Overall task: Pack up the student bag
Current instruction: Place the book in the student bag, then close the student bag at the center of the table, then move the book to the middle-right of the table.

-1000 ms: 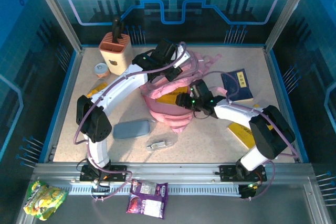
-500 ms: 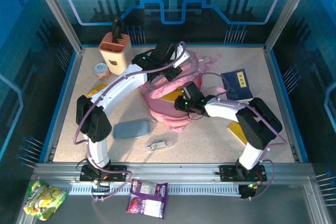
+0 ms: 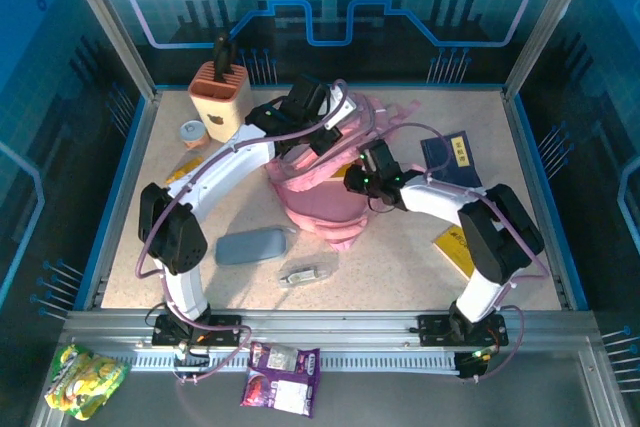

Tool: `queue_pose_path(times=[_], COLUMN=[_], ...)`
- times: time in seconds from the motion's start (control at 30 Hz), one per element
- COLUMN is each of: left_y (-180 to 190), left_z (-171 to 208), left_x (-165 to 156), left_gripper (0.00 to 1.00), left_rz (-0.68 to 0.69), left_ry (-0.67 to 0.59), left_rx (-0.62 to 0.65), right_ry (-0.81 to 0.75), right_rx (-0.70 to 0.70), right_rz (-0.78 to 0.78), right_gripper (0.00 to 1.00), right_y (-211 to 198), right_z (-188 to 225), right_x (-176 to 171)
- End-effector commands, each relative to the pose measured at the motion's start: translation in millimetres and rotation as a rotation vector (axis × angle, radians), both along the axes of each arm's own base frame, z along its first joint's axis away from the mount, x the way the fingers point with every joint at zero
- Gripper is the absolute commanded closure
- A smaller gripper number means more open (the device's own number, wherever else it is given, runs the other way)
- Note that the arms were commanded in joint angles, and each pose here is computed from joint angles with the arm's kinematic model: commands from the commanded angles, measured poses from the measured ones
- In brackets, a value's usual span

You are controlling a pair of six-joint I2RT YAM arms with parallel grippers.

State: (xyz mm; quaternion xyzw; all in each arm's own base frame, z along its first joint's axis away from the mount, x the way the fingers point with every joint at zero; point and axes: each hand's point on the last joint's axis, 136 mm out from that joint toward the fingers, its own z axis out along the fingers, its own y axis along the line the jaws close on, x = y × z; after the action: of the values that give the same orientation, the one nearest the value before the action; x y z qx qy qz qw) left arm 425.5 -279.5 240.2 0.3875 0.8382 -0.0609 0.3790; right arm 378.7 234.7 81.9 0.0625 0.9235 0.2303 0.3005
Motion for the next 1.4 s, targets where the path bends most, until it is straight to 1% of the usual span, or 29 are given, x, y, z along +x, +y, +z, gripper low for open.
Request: queue_pose_path(times=[0.0, 0.03, 0.07, 0.13, 0.27, 0.33, 0.43, 0.47, 0.5, 0.53, 0.57, 0.6, 0.63, 0.67, 0.77, 0.83, 0.97, 1.0, 1.03, 1.17, 1.27, 1.37], left_y=[2, 4, 4, 6, 8, 7, 2, -1, -3, -6, -10, -17, -23, -27, -35, -37, -51, -51, -53, -65, -75, -91], left_z=[34, 31, 28, 20, -2, -13, -20, -18, -14, -11, -7, -6, -5, -5, -3, -5, -6, -7, -10, -18, -26, -32], left_x=[-3, -3, -4, -6, -13, -17, -26, -30, -35, -41, -47, -55, -65, -72, -91, -100, -118, -119, -120, -121, -122, -121], left_gripper=[1.00, 1.00, 1.00, 1.00, 1.00, 1.00, 0.96, 0.93, 0.86, 0.74, 0.67, 0.62, 0.55, 0.49, 0.41, 0.39, 0.34, 0.33, 0.32, 0.30, 0.29, 0.28], left_rz=[-0.019, -0.013, -0.008, -0.003, 0.015, 0.019, 0.028, 0.037, 0.046, 0.057, 0.070, 0.067, 0.066, 0.089, 0.162, 0.236, 0.283, 0.316, 0.347, 0.412, 0.449, 0.453], left_ry=[-0.076, -0.067, -0.058, -0.040, 0.018, 0.048, 0.120, 0.145, 0.172, 0.202, 0.230, 0.261, 0.284, 0.294, 0.326, 0.363, 0.427, 0.436, 0.457, 0.536, 0.561, 0.588], left_rx=[-0.053, -0.047, -0.046, -0.042, -0.045, -0.053, -0.096, -0.123, -0.156, -0.207, -0.268, -0.316, -0.358, -0.391, -0.466, -0.521, -0.652, -0.677, -0.708, -0.818, -0.846, -0.868], right_ry=[-0.086, -0.084, -0.056, -0.041, -0.003, 0.011, 0.045, 0.046, 0.049, 0.052, 0.059, 0.060, 0.059, 0.065, 0.076, 0.075, 0.087, 0.105, 0.087, 0.162, 0.209, 0.237], right_rx=[0.112, 0.116, 0.103, 0.093, 0.045, 0.025, -0.034, -0.049, -0.057, -0.062, -0.065, -0.067, -0.073, -0.077, -0.071, -0.062, -0.052, -0.054, -0.051, -0.078, -0.081, -0.117], right_rz=[0.129, 0.138, 0.150, 0.158, 0.104, 0.088, 0.029, 0.005, -0.020, -0.050, -0.077, -0.094, -0.111, -0.138, -0.191, -0.224, -0.305, -0.326, -0.346, -0.413, -0.453, -0.477], right_gripper=[0.73, 0.71, 0.69, 0.64, 0.54, 0.52, 0.50, 0.48, 0.46, 0.44, 0.43, 0.41, 0.40, 0.38, 0.32, 0.29, 0.24, 0.23, 0.22, 0.19, 0.19, 0.18], right_y=[14, 13, 5, -5, -39, -53, -80, -90, -99, -109, -118, -125, -133, -142, -162, -174, -201, -208, -215, -246, -268, -286], right_z=[38, 45, 39, 44, 57, 61, 61, 63, 64, 67, 69, 71, 72, 73, 73, 72, 67, 61, 69, 50, 39, 31], right_x=[-16, -23, -37, -56, -85, -94, -107, -110, -111, -111, -110, -109, -107, -104, -93, -83, -60, -57, -45, -14, 6, 24])
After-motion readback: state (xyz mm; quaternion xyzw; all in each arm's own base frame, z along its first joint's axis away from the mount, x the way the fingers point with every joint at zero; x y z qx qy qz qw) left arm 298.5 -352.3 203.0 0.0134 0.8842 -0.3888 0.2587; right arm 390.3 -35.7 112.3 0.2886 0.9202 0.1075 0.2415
